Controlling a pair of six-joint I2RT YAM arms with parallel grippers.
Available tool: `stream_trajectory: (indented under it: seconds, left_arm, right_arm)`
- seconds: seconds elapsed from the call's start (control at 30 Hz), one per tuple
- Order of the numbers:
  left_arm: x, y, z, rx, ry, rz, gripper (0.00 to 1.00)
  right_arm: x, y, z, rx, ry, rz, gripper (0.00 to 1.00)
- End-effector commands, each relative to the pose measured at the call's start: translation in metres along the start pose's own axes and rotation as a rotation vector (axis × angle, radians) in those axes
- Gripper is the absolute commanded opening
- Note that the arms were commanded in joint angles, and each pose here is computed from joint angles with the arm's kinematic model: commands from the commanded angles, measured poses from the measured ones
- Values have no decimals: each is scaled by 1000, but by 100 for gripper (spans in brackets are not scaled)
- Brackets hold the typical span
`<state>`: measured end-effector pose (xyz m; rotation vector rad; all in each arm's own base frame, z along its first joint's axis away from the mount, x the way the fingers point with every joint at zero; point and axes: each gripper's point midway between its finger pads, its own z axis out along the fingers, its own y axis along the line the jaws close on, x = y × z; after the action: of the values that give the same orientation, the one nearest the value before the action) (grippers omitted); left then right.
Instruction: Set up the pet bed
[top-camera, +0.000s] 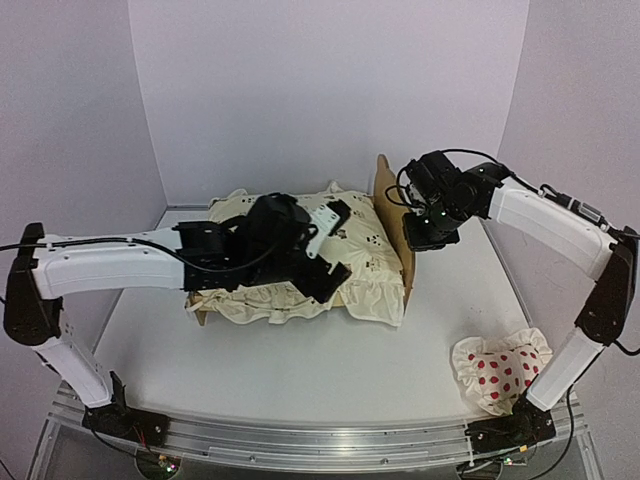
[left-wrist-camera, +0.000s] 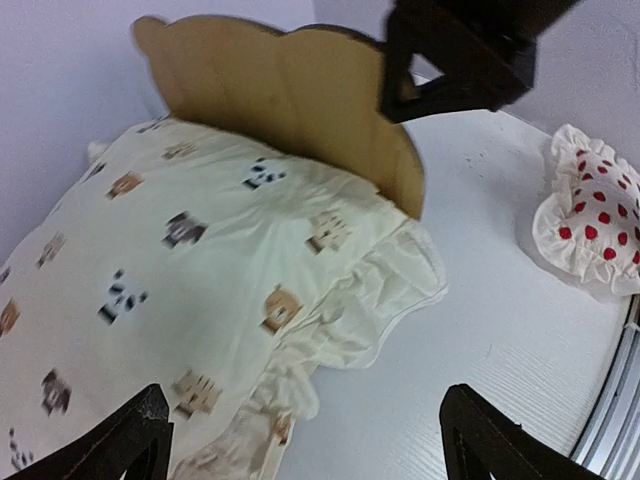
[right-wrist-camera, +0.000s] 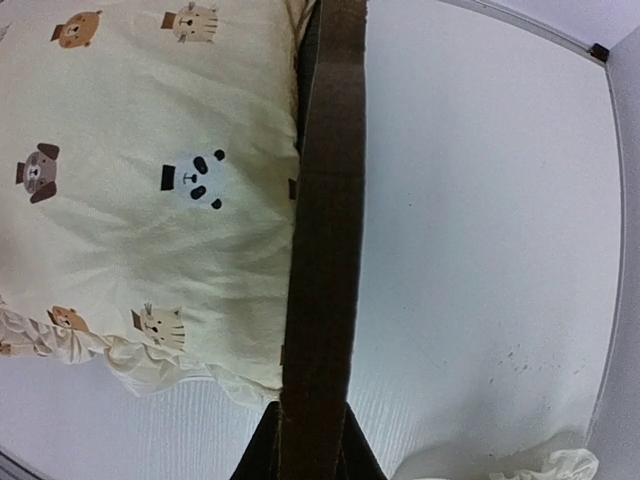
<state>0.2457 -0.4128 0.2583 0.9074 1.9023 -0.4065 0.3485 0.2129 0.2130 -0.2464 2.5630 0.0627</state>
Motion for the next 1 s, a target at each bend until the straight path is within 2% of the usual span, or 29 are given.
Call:
stream_trajectory:
  seconds: [0.0,0.13,0.27,0.4,0.7,0.87,0.97]
  left_arm:
    - [-28,-23,32,4,-34,198,95]
    - [-27,-43,67,45,4,252,94]
    - [-22,-54,98,49,35,309,91]
    - [-21,-64,122,66,60,354,87]
    - [10,-62,158,39,149,401,77]
    - [19,-41,169,11,154,391,67]
    - [17,-34,172,11,135,385,57]
  right_arm:
    - [2,41,-10,-169,-11,-105,28]
    - [1,14,-32,-102,-79,-83,58]
    - [7,-13,-55,-42,-144,-51,74]
    - [19,-37,-75,11,-198,-18,79]
    - [53,-85,-125,71,-310,54,81]
    - [65,-91,-140,37,-332,72,81]
    - [70,-92,-140,32,-325,74,81]
